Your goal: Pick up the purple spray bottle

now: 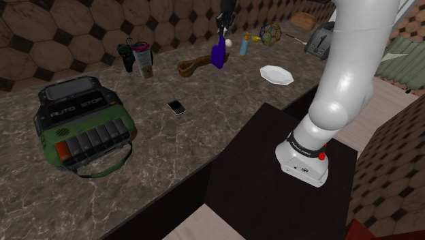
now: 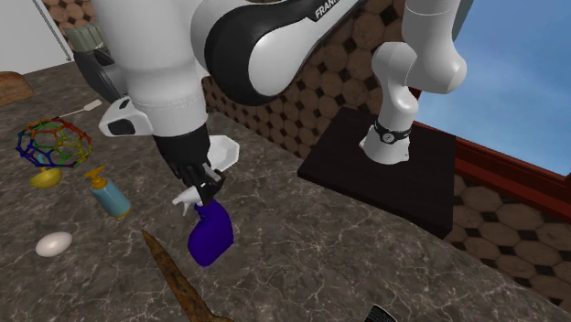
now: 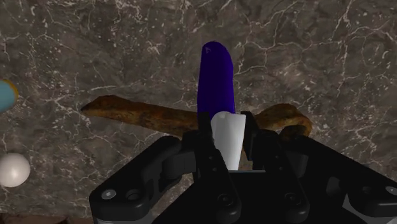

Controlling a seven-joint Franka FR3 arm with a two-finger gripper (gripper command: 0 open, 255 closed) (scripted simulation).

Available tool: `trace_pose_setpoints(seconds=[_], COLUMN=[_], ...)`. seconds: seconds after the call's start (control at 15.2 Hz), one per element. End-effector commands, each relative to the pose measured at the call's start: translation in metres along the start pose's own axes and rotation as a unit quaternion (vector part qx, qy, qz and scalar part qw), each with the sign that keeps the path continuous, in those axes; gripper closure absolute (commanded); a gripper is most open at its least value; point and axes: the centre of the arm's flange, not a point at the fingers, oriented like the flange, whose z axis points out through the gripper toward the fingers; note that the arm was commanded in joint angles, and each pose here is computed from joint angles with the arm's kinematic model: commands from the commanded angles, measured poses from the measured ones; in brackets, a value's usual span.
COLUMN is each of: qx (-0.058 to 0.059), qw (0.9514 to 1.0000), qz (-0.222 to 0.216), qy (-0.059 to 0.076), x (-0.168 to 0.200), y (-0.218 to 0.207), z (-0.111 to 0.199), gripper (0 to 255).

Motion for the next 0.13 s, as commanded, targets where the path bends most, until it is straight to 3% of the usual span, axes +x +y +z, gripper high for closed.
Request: trace_pose_setpoints(seconds=[0.0,0.07], qx=[0.000,0.000], qw=[1.0000,1.0000], qz=[0.000,0.000], qy=[0.000,0.000], x=[-0.0008,-0.0007], y=[-0.0001,-0.0001], z=[-0.0069,-0.0069], gripper=[255,255])
